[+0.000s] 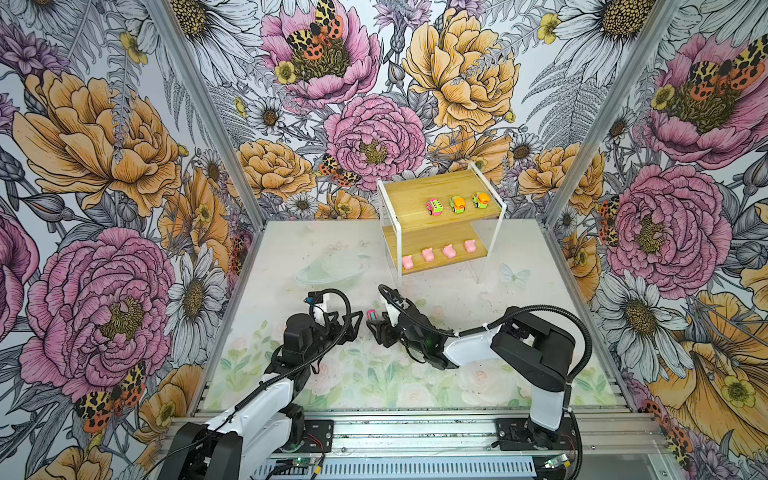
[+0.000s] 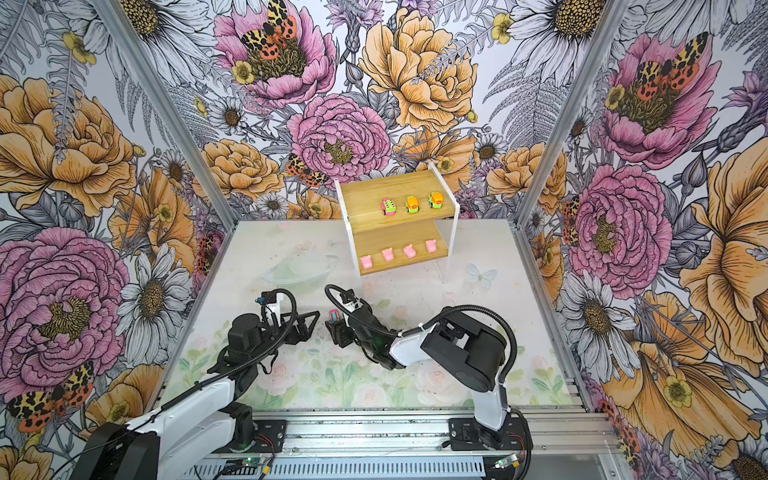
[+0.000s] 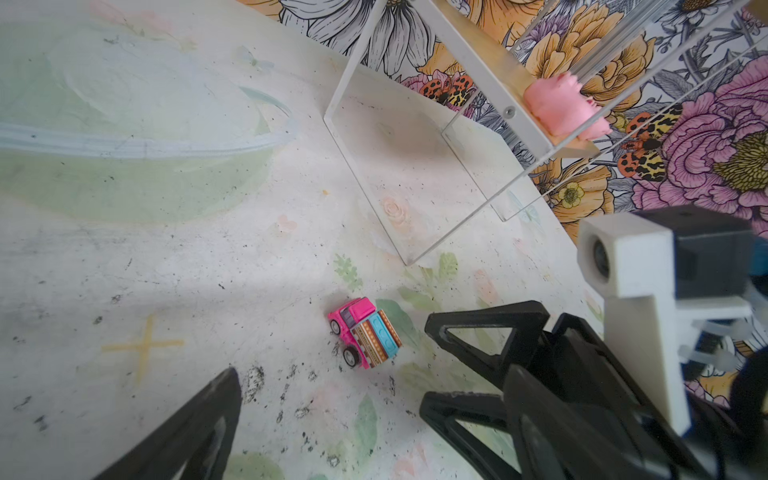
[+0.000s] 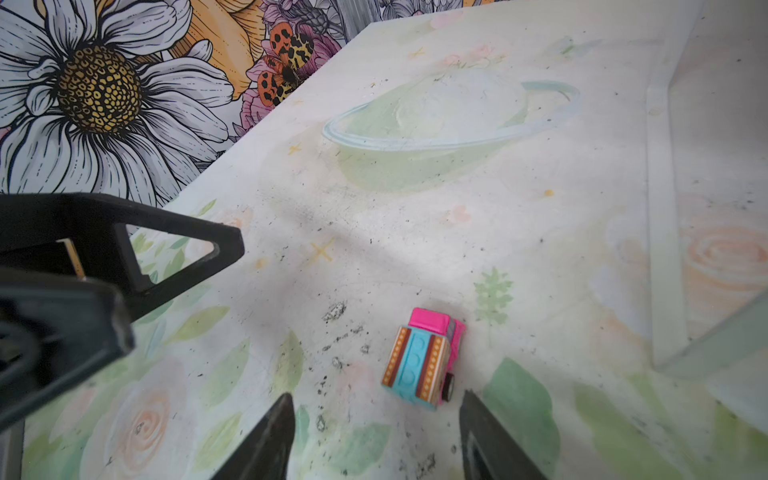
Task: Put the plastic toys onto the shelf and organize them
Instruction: 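Withdraw the right gripper toward the blue-topped pink truck on the table, then lower the right gripper and close it on the blue-topped pink truck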
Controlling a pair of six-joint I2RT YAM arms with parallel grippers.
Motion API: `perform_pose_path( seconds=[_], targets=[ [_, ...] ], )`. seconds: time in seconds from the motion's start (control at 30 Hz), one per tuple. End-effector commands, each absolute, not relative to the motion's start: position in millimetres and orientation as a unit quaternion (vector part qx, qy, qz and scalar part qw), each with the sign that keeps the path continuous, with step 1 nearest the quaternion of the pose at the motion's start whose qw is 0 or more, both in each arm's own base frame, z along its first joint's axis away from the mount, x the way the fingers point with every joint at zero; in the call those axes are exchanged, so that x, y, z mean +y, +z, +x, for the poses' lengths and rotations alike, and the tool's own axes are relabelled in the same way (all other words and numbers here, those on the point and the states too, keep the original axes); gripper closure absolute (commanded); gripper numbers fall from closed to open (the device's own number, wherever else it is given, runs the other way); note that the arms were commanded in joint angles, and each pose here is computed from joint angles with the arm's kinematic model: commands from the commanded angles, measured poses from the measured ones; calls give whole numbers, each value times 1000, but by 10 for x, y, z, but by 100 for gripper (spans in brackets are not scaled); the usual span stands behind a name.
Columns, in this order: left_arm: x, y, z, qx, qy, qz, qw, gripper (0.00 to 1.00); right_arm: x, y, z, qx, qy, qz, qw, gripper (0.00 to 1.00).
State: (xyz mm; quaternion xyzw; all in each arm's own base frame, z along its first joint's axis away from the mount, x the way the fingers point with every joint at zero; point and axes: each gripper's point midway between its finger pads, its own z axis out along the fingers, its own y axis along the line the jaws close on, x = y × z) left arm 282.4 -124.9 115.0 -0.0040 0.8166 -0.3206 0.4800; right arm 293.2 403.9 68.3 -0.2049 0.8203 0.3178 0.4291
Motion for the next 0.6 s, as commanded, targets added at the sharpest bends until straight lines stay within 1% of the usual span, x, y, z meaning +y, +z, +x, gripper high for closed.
perform_pose_path(
  seconds=[0.0,0.37,0.57],
  targets=[
    [-1239,1206,2827,807,-329,-6,491,1,4113,672,3022,818,318,-191,440,37],
    [-1227,1212,2825,805,-330,-10,493,1,4147,553,3103,824,305,-179,442,38],
    [-1230,1216,2826,805,-332,-9,492,1,4165,485,3129,827,301,-178,440,41]
  ],
)
